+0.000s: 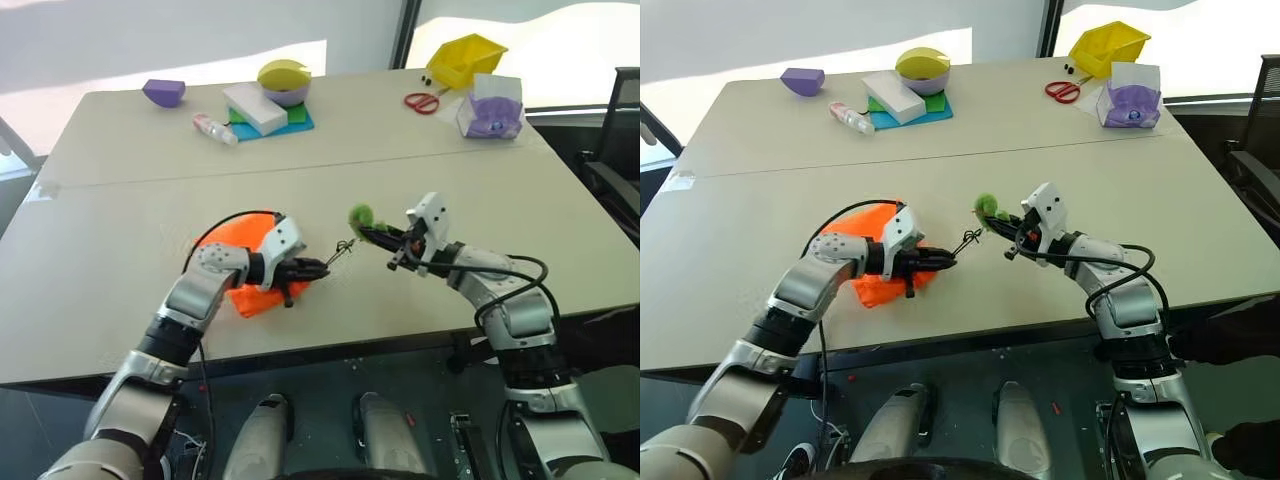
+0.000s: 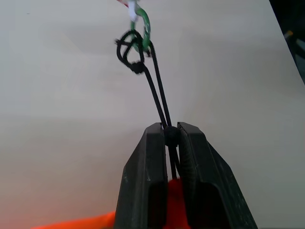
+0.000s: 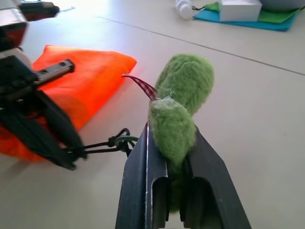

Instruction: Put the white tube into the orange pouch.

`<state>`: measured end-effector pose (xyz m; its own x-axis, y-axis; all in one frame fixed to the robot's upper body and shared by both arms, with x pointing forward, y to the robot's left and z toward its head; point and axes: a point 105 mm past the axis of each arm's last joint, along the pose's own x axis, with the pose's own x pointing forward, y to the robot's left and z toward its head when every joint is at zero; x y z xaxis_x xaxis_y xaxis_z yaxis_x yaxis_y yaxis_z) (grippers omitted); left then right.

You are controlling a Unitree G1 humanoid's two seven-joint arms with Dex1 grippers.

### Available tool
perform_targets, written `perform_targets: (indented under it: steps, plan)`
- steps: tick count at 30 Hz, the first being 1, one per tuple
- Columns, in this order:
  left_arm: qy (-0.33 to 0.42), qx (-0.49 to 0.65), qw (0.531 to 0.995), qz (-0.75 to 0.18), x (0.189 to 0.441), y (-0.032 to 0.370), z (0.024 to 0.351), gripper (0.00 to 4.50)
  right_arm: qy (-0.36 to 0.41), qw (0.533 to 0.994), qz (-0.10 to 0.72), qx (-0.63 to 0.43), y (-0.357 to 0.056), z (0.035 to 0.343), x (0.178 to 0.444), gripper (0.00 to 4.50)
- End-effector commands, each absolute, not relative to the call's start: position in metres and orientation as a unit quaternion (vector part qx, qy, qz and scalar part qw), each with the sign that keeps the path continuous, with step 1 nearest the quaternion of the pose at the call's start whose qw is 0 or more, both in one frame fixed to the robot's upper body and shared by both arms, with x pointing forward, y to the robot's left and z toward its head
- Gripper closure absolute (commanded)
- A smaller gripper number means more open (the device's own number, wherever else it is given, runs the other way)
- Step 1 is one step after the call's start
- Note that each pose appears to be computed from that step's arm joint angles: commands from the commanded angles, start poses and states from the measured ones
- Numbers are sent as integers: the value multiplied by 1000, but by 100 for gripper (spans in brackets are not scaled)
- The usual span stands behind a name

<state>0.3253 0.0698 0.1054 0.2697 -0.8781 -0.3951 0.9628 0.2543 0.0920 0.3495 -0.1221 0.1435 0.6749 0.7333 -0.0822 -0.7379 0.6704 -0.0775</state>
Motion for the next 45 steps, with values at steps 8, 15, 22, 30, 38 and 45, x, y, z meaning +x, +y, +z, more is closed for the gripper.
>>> perform_targets:
  steps: [8, 15, 22, 30, 38, 45]
  plan:
    - [205, 262, 691, -642, 279, 122, 121, 437, -36, 962, 261, -75, -170, 173, 390, 450]
    - [207, 272, 674, -656, 262, 141, 123, 437, -51, 978, 184, -80, -202, 185, 407, 450]
    - [161, 283, 717, -616, 287, 139, 119, 437, -50, 975, 204, -78, -196, 181, 408, 450]
    - [76, 159, 784, -595, 306, 122, 154, 95, -10, 942, 326, -82, -157, 158, 378, 110]
    - [-10, 99, 880, -465, 333, 175, 192, 92, -37, 917, 380, -117, -161, 177, 345, 67]
    - [-19, 139, 936, -322, 331, 226, 178, 92, -29, 858, 502, -108, -151, 174, 285, 67]
